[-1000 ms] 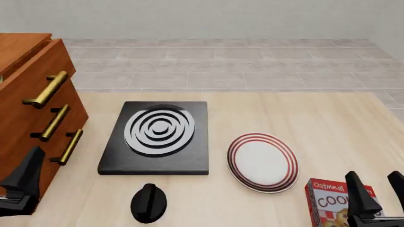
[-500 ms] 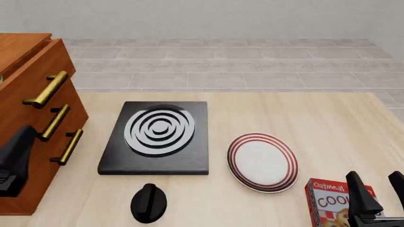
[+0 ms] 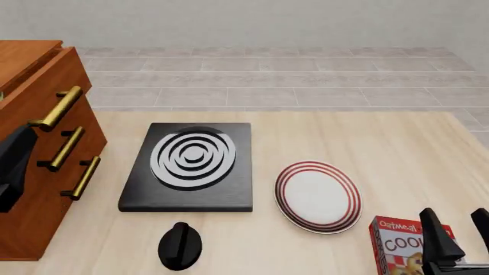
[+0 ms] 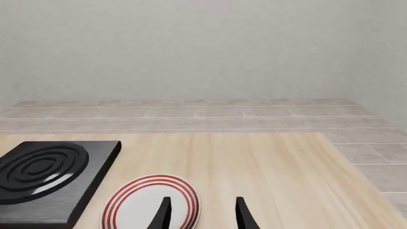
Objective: Pick the akita bowl in the top layer of the wooden cabinet and place it on the plate.
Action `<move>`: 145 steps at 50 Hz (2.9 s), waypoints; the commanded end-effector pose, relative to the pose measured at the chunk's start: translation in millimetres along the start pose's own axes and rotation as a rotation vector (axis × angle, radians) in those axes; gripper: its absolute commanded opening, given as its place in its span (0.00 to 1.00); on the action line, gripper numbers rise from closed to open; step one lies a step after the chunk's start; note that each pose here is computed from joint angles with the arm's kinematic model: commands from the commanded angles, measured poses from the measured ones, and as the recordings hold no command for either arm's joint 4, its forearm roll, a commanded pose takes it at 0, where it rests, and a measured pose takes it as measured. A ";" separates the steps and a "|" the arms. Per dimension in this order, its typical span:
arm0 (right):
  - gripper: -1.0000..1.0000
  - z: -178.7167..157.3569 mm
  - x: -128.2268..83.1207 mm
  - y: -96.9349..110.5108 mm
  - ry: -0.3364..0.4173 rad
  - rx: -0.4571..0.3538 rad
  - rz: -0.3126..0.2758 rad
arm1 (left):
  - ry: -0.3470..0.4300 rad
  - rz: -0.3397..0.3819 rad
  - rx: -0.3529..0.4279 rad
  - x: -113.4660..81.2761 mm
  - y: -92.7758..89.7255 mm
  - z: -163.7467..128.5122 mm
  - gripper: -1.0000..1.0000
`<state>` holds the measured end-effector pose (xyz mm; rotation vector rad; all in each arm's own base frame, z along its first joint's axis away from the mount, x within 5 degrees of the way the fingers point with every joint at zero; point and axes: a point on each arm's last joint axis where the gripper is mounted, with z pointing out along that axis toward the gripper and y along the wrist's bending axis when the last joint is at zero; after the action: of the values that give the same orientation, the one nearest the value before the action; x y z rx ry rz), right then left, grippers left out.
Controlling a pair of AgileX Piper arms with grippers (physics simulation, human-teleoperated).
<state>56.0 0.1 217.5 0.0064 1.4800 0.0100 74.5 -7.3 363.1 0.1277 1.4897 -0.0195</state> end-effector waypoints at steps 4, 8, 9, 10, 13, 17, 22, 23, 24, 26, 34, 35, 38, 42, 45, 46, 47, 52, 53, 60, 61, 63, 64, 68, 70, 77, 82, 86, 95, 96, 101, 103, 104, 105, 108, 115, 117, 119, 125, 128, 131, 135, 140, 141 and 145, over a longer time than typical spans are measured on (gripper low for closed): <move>1.00 0.3 0.1 0.3 0.002 -0.005 -0.004 | 0.016 0.013 -0.002 -18.9 1.6 6.8 1.00; 1.00 1.6 -0.5 0.2 0.001 -0.004 -0.005 | 0.031 0.003 -0.005 -26.7 2.6 10.4 1.00; 1.00 1.6 -0.5 0.2 0.001 -0.004 -0.005 | 0.031 0.003 -0.005 -26.7 2.6 10.4 1.00; 1.00 2.2 -0.6 0.2 0.001 -0.003 -0.005 | 0.033 0.012 -0.001 -30.5 2.5 11.1 1.00; 1.00 2.6 -0.8 0.2 0.001 -0.003 -0.005 | 0.032 0.011 -0.002 -33.6 2.9 11.7 1.00; 1.00 3.4 -1.2 0.1 0.000 -0.002 -0.007 | 0.035 0.015 -0.007 -40.5 3.9 13.7 1.00; 1.00 3.2 -1.3 0.1 0.000 -0.002 -0.007 | 0.034 0.005 -0.010 -46.5 4.5 14.8 1.00; 1.00 2.8 -1.3 0.1 -0.001 -0.002 -0.008 | 0.039 0.013 -0.010 -46.6 4.6 16.4 1.00; 1.00 2.4 -1.2 0.2 0.000 -0.003 -0.009 | 0.041 0.012 -0.006 -46.9 4.3 17.4 1.00; 1.00 1.4 -1.0 0.2 0.000 -0.003 -0.008 | 0.046 0.017 -0.006 -47.4 4.4 19.4 1.00; 1.00 0.2 -0.6 0.1 -0.001 -0.001 -0.007 | 0.070 0.021 -0.014 -52.5 5.8 25.4 1.00; 1.00 0.4 -0.7 0.1 -0.001 -0.001 -0.007 | 0.076 0.022 -0.014 -52.6 5.8 26.7 1.00; 1.00 0.4 -0.7 0.1 -0.001 -0.001 -0.007 | 0.078 0.032 -0.013 -52.8 5.9 27.2 1.00; 1.00 0.6 -0.6 0.1 0.000 -0.002 -0.006 | 0.105 0.049 -0.033 -56.6 8.7 34.6 1.00; 1.00 0.9 -0.8 0.1 -0.001 -0.002 -0.005 | 0.117 0.053 -0.043 -59.3 10.2 37.2 1.00; 1.00 0.9 -0.8 0.1 -0.001 -0.002 -0.005 | 0.121 0.052 -0.045 -59.8 10.6 38.2 1.00; 1.00 0.9 -0.8 0.1 -0.001 -0.002 -0.005 | 0.121 0.052 -0.045 -59.8 10.6 38.2 1.00; 1.00 0.8 -0.8 0.2 -0.001 -0.003 -0.004 | 0.144 0.060 -0.046 -64.5 11.6 42.4 1.00; 1.00 0.7 -0.7 0.2 -0.001 -0.003 -0.003 | 0.147 0.065 -0.045 -65.4 11.6 43.0 1.00; 1.00 -0.3 -0.9 0.0 -0.004 0.000 -0.001 | 0.158 0.090 -0.055 -77.7 14.2 46.6 1.00; 1.00 -0.3 -1.0 -0.1 -0.005 0.001 0.000 | 0.160 0.083 -0.057 -78.7 14.5 47.4 1.00; 1.00 -0.5 -1.2 -0.1 -0.006 0.002 0.000 | 0.166 0.073 -0.051 -78.8 13.9 48.9 1.00; 1.00 -0.5 -1.0 -0.1 -0.005 0.002 0.001 | 0.174 0.090 -0.054 -77.4 14.6 50.0 1.00; 1.00 -0.6 -1.0 -0.1 -0.006 0.002 0.002 | 0.189 0.093 -0.054 -77.2 14.9 52.0 1.00; 1.00 -0.6 -1.1 -0.1 -0.007 0.002 0.003 | 0.190 0.101 -0.072 -79.0 17.3 51.9 1.00; 1.00 -0.6 -1.1 -0.2 -0.008 0.003 0.005 | 0.219 0.094 -0.076 -77.6 18.5 56.3 1.00; 1.00 -0.6 -1.1 -0.2 -0.008 0.003 0.007 | 0.259 0.099 -0.088 -73.7 21.3 62.4 1.00; 1.00 -0.5 -1.3 -0.2 -0.009 0.003 0.009 | 0.287 0.094 -0.085 -72.9 21.7 65.9 1.00; 1.00 -0.6 -2.0 -0.2 -0.012 0.004 0.010 | 0.341 0.074 -0.088 -70.5 23.3 72.1 1.00; 1.00 -0.6 -1.9 -0.3 -0.012 0.005 0.010 | 0.344 0.075 -0.096 -70.2 24.5 72.5 1.00; 1.00 -0.6 -2.5 -0.2 -0.014 0.004 0.012 | 0.359 0.083 -0.092 -72.8 24.8 74.4 1.00; 1.00 -0.6 -2.4 -0.2 -0.014 0.003 0.012 | 0.365 0.088 -0.094 -73.9 25.5 74.6 1.00; 1.00 -0.6 -2.3 -0.1 -0.014 0.002 0.013 | 0.373 0.088 -0.089 -74.7 25.1 74.8 1.00; 1.00 -0.6 -2.3 -0.1 -0.014 0.002 0.013 | 0.373 0.088 -0.089 -74.8 25.1 74.8 1.00; 1.00 -0.6 -2.3 -0.1 -0.014 0.002 0.015 | 0.390 0.094 -0.104 -74.7 27.9 75.8 1.00; 1.00 -0.6 -2.1 0.1 -0.013 -0.001 0.014 | 0.441 0.069 -0.104 -70.4 28.6 79.7 1.00; 1.00 -0.6 -2.1 0.1 -0.013 -0.002 0.014 | 0.448 0.066 -0.103 -69.9 28.6 80.7 1.00; 1.00 -0.6 -2.0 0.3 -0.012 -0.004 0.014 | 0.454 0.076 -0.110 -70.2 30.4 81.2 1.00; 1.00 -0.6 -2.2 0.3 -0.011 -0.005 0.014 | 0.475 0.093 -0.147 -70.0 37.9 82.8 1.00; 1.00 -0.6 -2.3 0.2 -0.011 -0.003 0.014 | 0.500 0.095 -0.156 -64.4 40.3 85.0 1.00; 1.00 -0.5 -1.9 0.1 -0.008 -0.001 0.015 | 0.513 0.112 -0.172 -62.5 44.4 86.8 1.00; 1.00 -0.6 -2.0 0.1 -0.009 -0.002 0.014 | 0.540 0.109 -0.180 -58.8 46.6 87.4 1.00; 1.00 -0.6 -1.9 0.1 -0.008 -0.001 0.014 | 0.563 0.131 -0.179 -55.1 48.7 89.9 1.00; 1.00 -0.6 -1.8 0.1 -0.008 -0.001 0.013 | 0.566 0.124 -0.177 -55.1 48.4 90.7 1.00; 1.00 -0.6 -1.7 0.1 -0.007 -0.001 0.012 | 0.580 0.117 -0.180 -51.6 49.4 92.3 1.00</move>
<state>55.2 0.2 219.4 0.0152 1.4711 0.0219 161.6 25.0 431.0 0.0832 2.0107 0.2493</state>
